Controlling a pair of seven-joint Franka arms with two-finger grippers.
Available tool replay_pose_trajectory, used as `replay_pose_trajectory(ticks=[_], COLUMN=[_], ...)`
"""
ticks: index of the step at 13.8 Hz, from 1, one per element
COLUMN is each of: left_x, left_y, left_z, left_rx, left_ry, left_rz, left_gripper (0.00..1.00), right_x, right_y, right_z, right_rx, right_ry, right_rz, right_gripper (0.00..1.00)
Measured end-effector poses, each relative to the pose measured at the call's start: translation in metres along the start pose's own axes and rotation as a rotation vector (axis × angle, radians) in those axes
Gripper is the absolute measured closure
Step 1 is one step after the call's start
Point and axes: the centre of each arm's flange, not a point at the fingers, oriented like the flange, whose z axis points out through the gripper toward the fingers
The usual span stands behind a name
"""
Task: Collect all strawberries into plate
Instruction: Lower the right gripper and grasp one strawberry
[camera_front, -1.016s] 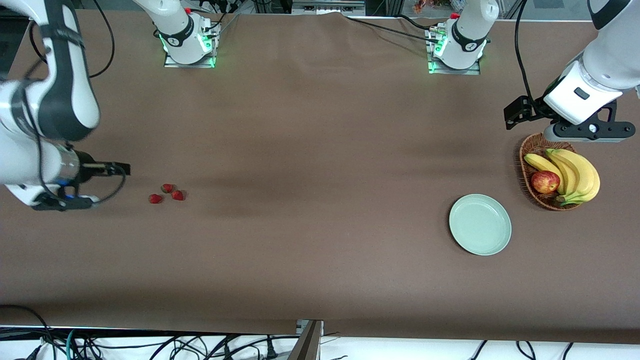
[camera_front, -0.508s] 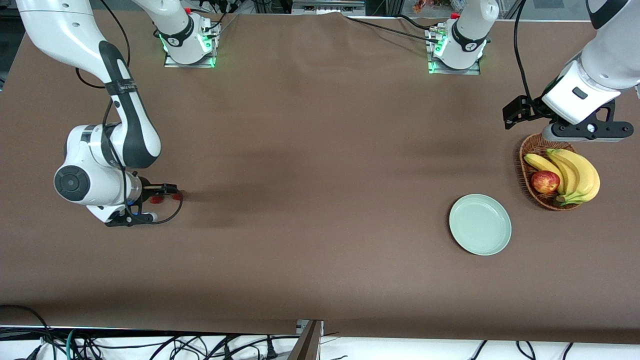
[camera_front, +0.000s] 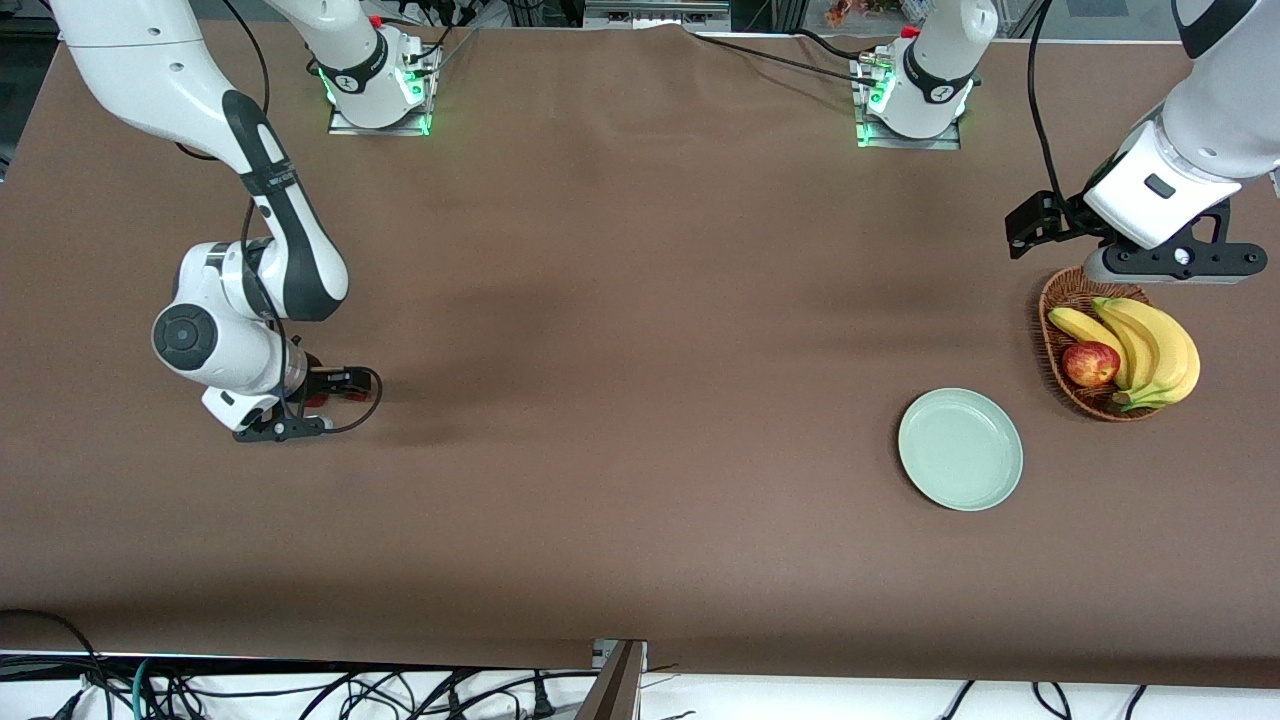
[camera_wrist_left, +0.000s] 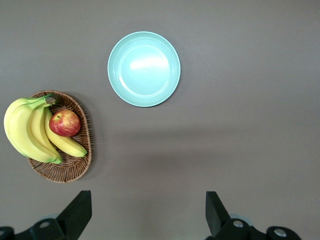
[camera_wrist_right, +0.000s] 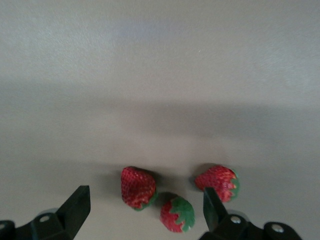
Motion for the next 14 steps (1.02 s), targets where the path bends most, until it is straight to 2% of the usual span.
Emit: replay_pose_trajectory(ticks=[4,12,14], left_x=[0.0000,0.0000,0.0000], left_y=[0.0000,0.0000,0.0000], left_z=[0.0000,0.0000,0.0000], left_rx=[0.000,0.000,0.000], left_ry=[0.000,0.000,0.000], left_rz=[0.000,0.000,0.000], left_gripper=[0.00,0.00,0.00], right_x=[-0.0115,-0.0102,-0.0114], right_y=[-0.0059,-0.0068,-0.0069], right_z=[0.0158,0.0153,0.0166], right_rx=[0.004,0.003,0.003], right_ry=[0.010,0.037,0.035], right_rz=[-0.012,-0.069,-0.075], right_gripper=[0.00,0.01,0.04])
